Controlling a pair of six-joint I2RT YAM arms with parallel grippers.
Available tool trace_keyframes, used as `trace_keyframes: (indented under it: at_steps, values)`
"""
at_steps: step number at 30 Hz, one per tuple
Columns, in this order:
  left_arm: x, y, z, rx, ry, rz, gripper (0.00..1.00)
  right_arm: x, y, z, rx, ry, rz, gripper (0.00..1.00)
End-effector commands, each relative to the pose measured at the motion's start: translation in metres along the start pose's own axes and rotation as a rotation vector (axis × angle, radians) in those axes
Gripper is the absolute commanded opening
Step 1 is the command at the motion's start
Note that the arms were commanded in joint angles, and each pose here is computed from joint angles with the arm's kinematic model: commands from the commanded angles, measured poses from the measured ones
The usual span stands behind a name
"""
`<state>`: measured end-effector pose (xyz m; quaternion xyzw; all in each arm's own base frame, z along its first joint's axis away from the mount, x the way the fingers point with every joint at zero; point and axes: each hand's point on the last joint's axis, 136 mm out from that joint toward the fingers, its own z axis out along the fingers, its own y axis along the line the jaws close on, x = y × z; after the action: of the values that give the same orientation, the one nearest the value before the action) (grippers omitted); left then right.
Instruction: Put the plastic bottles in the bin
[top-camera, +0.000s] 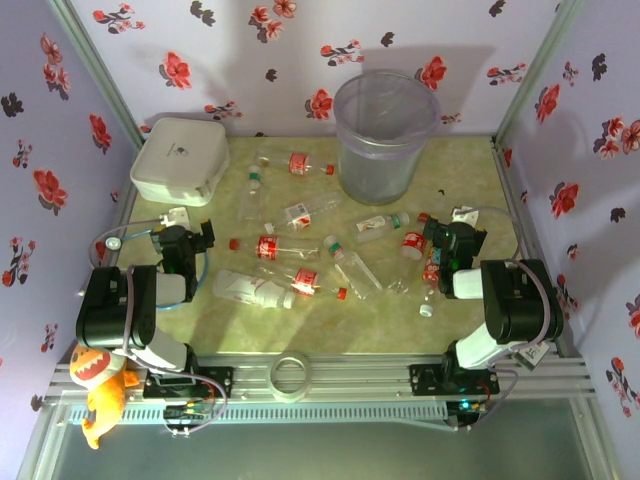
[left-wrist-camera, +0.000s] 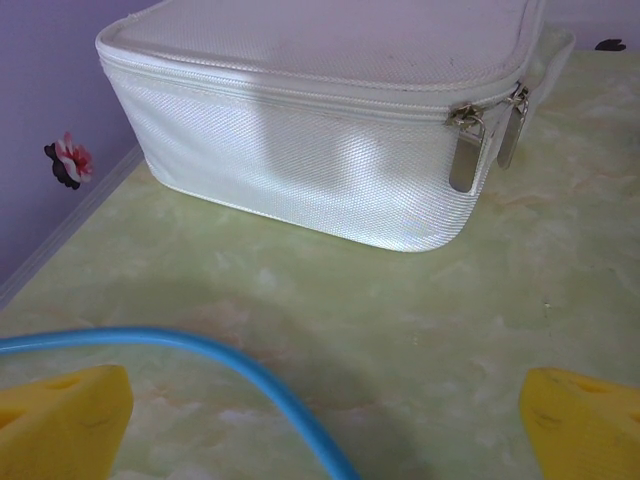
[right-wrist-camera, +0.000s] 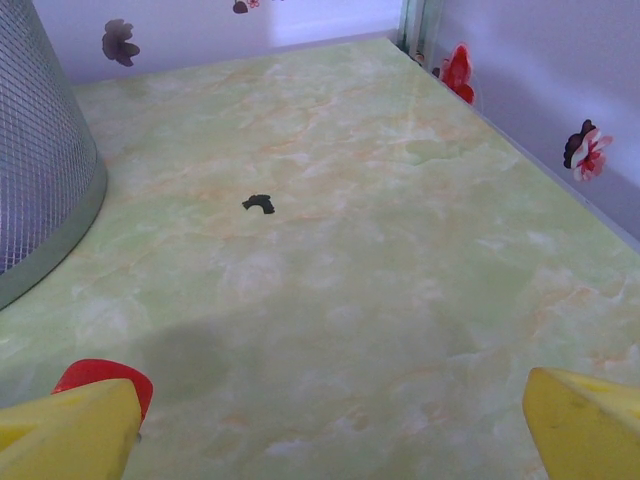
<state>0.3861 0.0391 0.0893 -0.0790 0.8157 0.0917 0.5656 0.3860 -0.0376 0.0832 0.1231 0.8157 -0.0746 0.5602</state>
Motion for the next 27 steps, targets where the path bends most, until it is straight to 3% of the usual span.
trace_keyframes:
  at_steps: [1,4,8,11,18,23,27]
  values:
    - [-0.024,-0.004,-0.002,0.016,-0.013,-0.003,1.0,-0.01,-0.005,0.0,0.014,0.013,0.042,0.99]
    - [-0.051,0.007,-0.019,-0.025,-0.026,-0.03,1.0,-0.022,-0.004,-0.004,0.017,-0.049,0.036,0.99]
    - [-0.083,0.015,-0.048,-0.039,-0.005,-0.104,1.0,-0.082,-0.016,-0.032,0.088,-0.029,0.025,0.99]
    - [-0.1,0.018,-0.067,-0.054,0.047,-0.15,1.0,-0.104,-0.031,-0.056,0.174,0.103,0.03,0.99]
    - [-0.104,0.009,-0.098,-0.045,0.265,-0.171,1.0,-0.067,-0.043,-0.119,0.267,0.545,0.05,0.97]
    - [-0.081,-0.029,-0.105,0.061,0.409,-0.199,0.98,-0.019,-0.024,-0.155,0.154,0.803,0.098,0.92]
    - [-0.07,-0.065,-0.103,0.133,0.457,-0.197,0.96,0.011,-0.013,-0.159,0.11,0.908,0.124,0.88]
